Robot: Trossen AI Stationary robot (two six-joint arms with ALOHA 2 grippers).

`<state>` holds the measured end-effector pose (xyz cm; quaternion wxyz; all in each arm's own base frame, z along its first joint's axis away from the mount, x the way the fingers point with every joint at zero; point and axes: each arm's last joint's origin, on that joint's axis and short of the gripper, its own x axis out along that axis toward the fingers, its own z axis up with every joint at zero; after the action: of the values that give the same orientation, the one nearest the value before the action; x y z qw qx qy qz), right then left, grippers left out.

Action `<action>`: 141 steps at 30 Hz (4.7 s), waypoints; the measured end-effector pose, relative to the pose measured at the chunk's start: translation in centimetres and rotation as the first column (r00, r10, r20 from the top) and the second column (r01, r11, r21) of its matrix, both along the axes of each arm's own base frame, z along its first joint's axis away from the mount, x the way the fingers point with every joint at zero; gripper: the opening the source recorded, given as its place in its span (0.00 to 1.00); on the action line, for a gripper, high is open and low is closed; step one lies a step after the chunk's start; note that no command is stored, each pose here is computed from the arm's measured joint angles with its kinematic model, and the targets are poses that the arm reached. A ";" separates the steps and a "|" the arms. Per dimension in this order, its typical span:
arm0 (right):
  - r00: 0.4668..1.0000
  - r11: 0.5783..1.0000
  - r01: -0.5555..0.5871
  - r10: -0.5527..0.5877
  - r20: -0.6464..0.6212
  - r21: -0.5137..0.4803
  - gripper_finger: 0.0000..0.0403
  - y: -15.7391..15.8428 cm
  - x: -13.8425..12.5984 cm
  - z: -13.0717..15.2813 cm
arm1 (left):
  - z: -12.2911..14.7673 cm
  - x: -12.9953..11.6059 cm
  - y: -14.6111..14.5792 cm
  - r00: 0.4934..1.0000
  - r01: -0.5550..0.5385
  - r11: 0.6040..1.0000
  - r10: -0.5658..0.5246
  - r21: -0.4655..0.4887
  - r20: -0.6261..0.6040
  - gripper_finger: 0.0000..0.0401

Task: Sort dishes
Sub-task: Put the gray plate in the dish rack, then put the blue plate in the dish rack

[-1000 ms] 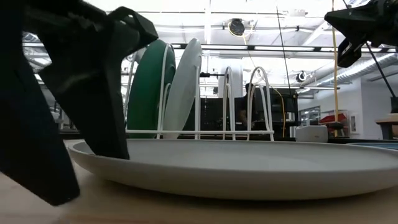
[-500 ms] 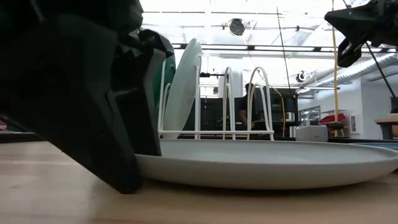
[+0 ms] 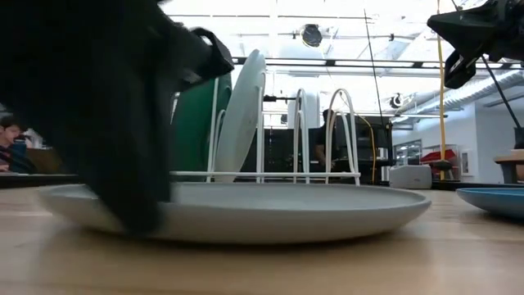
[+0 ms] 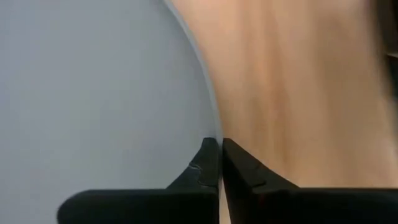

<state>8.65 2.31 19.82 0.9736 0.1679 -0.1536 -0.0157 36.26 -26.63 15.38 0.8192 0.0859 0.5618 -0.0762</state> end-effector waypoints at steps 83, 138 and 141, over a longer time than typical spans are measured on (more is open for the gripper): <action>1.000 1.000 -0.024 0.024 -0.004 -0.010 0.02 0.1 0.0 -0.1 | 15.8 -1.2 16.1 -0.102 -0.230 0.846 0.471 -0.481 0.876 0.00; 1.000 1.000 -0.025 0.025 -0.007 -0.012 0.02 0.1 0.0 -0.1 | 9.1 1.5 20.2 -0.059 -0.380 0.645 0.698 -0.663 0.713 0.29; 1.000 1.000 -0.025 0.025 -0.008 -0.012 0.02 0.1 0.0 -0.1 | 9.6 1.4 19.8 -0.071 -0.348 0.668 0.681 -0.658 0.729 0.35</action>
<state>8.69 2.39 19.72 0.9754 0.1637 -0.1476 -0.0035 37.69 -6.88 25.02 0.9380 -0.2208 -0.1116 0.2426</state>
